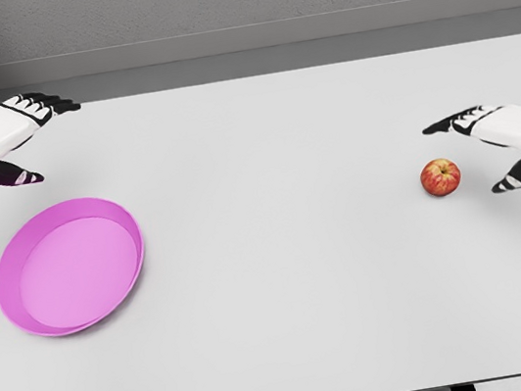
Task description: Put the apple on the plate with both arms
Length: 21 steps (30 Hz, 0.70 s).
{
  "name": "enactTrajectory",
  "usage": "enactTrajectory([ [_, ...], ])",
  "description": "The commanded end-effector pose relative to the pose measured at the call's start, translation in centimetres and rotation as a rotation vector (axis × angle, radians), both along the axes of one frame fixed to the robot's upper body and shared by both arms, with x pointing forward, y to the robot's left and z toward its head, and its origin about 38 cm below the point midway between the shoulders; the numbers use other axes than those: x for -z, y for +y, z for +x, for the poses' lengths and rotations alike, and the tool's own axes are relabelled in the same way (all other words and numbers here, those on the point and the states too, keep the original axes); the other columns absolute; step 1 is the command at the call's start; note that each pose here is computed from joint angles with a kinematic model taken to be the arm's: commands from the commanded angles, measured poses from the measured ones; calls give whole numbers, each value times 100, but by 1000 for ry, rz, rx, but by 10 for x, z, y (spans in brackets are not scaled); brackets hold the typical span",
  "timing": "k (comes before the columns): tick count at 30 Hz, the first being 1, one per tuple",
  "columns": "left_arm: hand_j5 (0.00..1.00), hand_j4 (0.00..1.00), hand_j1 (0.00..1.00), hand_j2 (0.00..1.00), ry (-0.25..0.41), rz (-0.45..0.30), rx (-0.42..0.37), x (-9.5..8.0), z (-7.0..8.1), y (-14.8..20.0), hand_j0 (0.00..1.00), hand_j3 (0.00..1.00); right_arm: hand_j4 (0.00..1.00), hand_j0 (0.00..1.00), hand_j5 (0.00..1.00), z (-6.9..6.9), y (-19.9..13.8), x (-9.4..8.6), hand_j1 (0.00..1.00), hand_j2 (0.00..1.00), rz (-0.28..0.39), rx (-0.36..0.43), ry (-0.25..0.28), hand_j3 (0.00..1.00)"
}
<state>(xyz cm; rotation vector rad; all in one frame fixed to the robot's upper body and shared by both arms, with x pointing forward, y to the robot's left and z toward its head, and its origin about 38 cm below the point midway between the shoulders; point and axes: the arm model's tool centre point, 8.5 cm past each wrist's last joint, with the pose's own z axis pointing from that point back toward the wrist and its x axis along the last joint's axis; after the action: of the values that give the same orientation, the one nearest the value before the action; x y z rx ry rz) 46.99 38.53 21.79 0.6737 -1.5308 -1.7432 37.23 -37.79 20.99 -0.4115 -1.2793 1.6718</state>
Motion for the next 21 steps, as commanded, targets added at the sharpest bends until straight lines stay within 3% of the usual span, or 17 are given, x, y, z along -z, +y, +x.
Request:
enactTrajectory([
  [1, 100, 100, 100, 100, -2, 7, -2, 0, 0, 0, 100, 100, 100, 100, 100, 0, -1, 4, 100, 100, -2, 8, 26, 100],
  [5, 100, 100, 100, 100, -5, 17, -2, 0, 1, 0, 100, 100, 100, 100, 100, 9, -2, 7, 100, 100, -41, 97, 105, 100],
  [10, 100, 100, 100, 100, -8, 24, 0, 1, 2, -1, 100, 100, 100, 100, 100, 21, 28, 17, 100, 100, -62, 73, 187, 100],
  [13, 100, 100, 100, 100, -8, 26, 0, 1, 2, -1, 100, 100, 100, 100, 100, 24, 43, 23, 100, 100, -63, 37, 200, 100],
  [21, 100, 100, 100, 100, -9, 28, 2, 2, 2, -3, 100, 100, 100, 100, 100, 31, 33, 28, 100, 100, -68, 77, 216, 100],
])
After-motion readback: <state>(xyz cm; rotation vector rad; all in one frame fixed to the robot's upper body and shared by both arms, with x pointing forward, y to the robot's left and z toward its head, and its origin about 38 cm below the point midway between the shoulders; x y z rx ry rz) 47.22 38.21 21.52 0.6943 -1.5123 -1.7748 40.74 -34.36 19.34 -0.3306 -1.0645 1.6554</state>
